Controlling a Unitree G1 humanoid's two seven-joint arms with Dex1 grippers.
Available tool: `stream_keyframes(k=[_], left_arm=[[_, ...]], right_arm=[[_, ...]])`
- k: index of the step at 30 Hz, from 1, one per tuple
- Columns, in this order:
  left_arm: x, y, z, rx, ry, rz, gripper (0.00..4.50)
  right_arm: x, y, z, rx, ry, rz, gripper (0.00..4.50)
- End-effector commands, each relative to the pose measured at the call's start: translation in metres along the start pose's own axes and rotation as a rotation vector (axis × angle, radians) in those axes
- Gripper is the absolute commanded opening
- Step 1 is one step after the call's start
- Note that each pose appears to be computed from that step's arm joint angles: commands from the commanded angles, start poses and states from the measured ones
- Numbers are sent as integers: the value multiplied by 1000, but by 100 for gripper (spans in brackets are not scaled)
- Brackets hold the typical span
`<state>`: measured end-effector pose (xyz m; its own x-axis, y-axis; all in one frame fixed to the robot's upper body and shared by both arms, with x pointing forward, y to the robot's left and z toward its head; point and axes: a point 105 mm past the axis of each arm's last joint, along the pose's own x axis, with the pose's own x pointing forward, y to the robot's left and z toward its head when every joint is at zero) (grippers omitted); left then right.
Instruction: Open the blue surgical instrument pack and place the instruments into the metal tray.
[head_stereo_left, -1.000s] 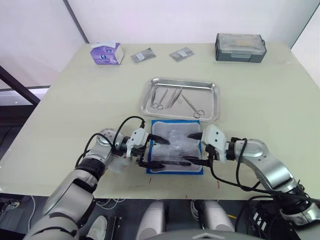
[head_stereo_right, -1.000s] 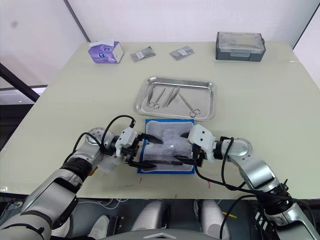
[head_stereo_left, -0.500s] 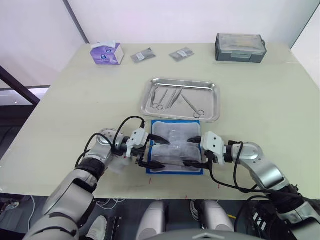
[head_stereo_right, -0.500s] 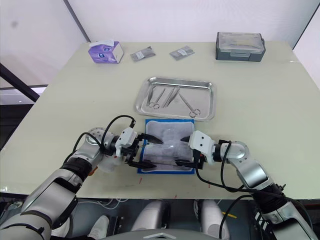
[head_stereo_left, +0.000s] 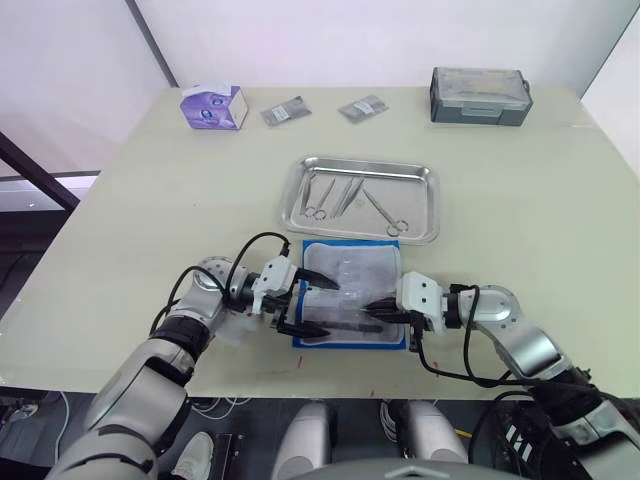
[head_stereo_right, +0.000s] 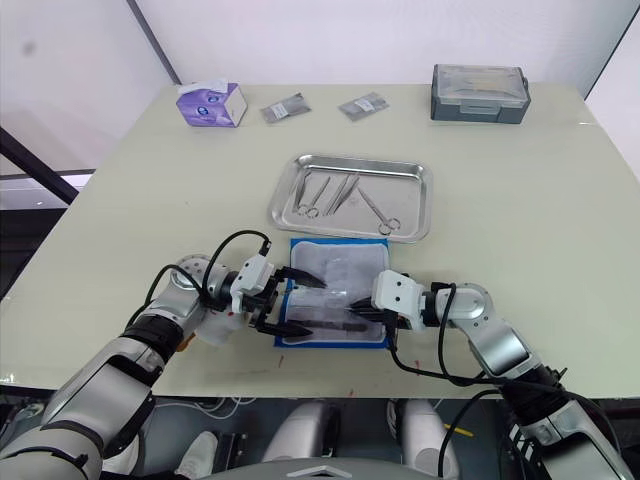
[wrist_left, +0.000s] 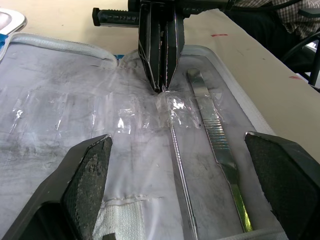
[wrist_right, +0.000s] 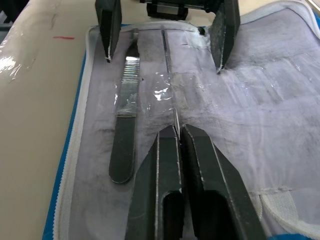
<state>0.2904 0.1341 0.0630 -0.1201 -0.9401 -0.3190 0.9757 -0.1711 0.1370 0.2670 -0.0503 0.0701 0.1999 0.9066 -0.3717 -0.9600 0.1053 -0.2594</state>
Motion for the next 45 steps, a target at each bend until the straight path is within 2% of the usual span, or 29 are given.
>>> stream_keyframes(k=[1,14,20,32,34,35,36,45], left_arm=[[2,-17,-18,-85,41,-72,450],[4,-17,-18,-86,38,-76,450],[4,-18,-18,-87,37,-78,450],[4,-17,-19,-88,41,-78,450],[4,-18,-19,-89,41,-79,450],[4,-18,-19,-89,40,-79,450],[5,-18,-19,-89,40,-79,450],[4,-17,-19,-90,42,-77,450]], right_arm=[[-2,2,-4,1,21,17,16],[-15,-7,12,-52,-10,9,16],[-24,-8,8,-52,3,-4,16],[-23,-3,15,-37,-15,28,16],[-24,-2,18,-41,-18,41,75],[-23,-3,19,-52,-20,34,75],[-22,-3,20,-64,-21,24,138],[-6,2,22,-39,-19,19,138]])
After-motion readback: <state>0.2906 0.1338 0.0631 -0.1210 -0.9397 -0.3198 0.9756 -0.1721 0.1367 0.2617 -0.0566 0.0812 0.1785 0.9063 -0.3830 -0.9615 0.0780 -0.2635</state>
